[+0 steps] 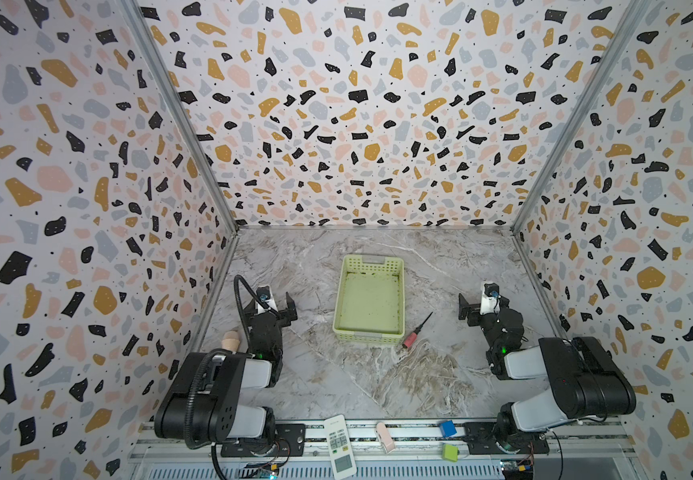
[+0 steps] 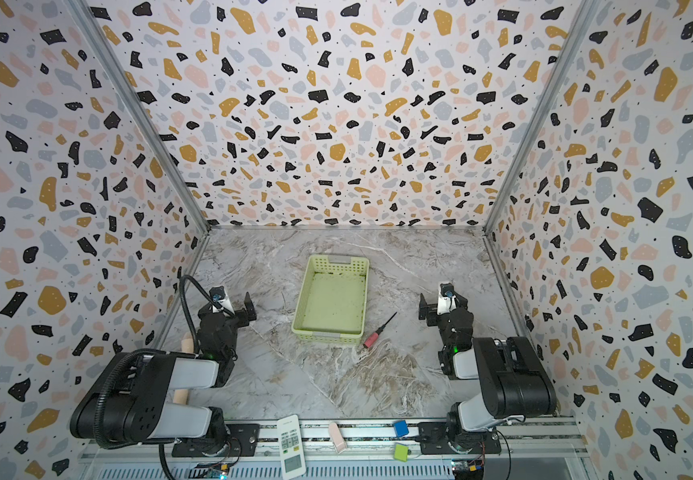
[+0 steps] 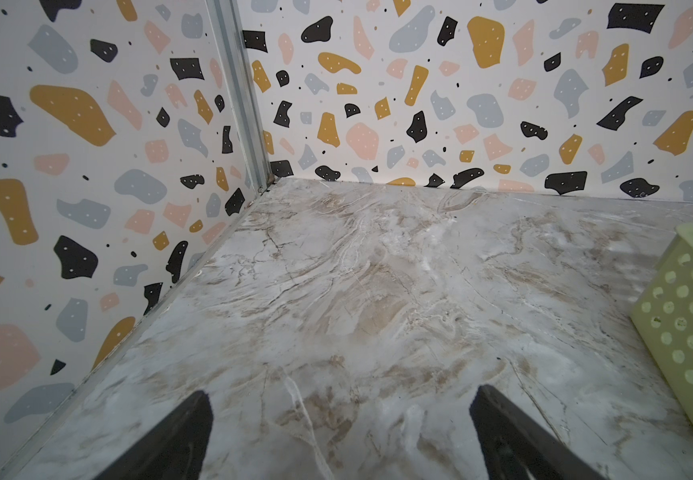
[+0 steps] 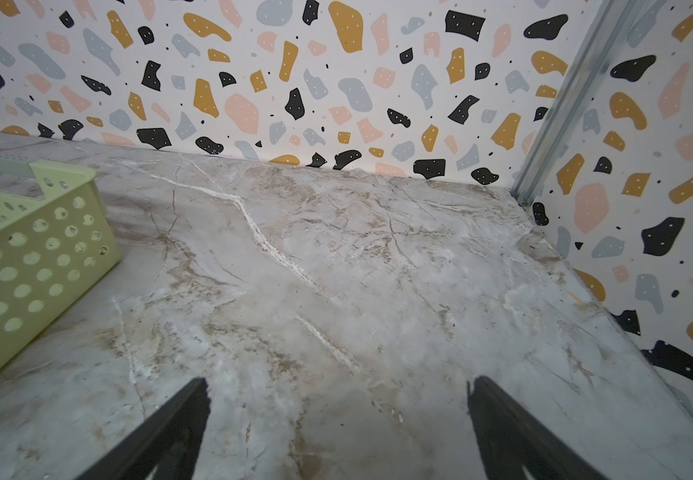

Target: Put the screwdriver in the bin

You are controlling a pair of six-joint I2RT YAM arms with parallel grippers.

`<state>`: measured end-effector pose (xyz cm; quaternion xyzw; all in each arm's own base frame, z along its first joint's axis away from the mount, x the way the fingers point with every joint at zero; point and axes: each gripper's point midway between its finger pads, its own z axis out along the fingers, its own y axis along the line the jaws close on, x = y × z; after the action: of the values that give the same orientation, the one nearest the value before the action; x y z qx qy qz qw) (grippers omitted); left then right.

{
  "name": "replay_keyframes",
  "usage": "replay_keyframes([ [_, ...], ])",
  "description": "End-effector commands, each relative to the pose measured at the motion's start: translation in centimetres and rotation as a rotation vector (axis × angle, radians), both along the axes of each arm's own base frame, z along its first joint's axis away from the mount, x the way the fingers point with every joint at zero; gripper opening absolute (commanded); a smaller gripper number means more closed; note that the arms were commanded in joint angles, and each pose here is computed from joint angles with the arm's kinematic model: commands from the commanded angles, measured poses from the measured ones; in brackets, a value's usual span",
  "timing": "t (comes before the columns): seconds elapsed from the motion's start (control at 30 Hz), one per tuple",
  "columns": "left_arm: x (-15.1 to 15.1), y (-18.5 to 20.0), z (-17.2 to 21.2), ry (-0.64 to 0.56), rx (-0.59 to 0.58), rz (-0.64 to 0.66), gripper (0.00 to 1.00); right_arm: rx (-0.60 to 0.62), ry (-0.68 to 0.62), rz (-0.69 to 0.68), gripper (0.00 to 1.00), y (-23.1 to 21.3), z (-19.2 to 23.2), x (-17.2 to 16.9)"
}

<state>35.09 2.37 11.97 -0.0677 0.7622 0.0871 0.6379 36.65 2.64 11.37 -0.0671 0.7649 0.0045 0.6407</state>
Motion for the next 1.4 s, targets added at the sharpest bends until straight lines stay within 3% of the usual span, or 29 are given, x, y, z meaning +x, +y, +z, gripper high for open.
replay_keyframes([
  [0.0,0.2,-0.1,1.3,-0.048,0.008,0.001,1.00,0.003,-0.020,0.003,0.99,0.2,0.8,0.5],
  [0.63,0.8,0.7,2.7,-0.062,-0.009,0.052,0.99,0.018,-0.027,0.021,0.99,0.0,1.0,0.2],
  [0.7,2.0,0.7,4.0,0.008,-0.001,0.061,1.00,0.024,-0.037,0.003,0.99,-0.3,1.3,0.1],
  [0.77,2.8,1.5,7.5,-0.031,-0.076,0.126,1.00,0.029,-0.045,-0.013,0.99,-0.5,1.9,0.0],
  [0.9,4.3,0.5,16.1,-0.164,-0.201,0.083,0.99,0.060,0.018,-0.024,0.99,-0.6,3.5,0.5],
  [1.03,5.7,0.3,21.8,-0.178,-0.273,0.084,0.99,0.153,0.002,-0.048,0.99,-0.7,8.5,0.6],
  [1.13,6.1,-0.2,23.1,-0.155,-0.277,0.058,1.00,0.210,0.007,-0.010,0.99,0.1,13.2,1.0],
  [1.3,5.4,-1.2,23.5,-0.231,-0.539,-0.017,0.99,0.264,0.172,-0.071,0.99,0.0,17.4,2.7],
  [1.37,6.1,-2.5,23.6,-0.207,-0.574,-0.083,1.00,0.240,0.251,-0.126,0.99,0.2,17.3,3.1],
])
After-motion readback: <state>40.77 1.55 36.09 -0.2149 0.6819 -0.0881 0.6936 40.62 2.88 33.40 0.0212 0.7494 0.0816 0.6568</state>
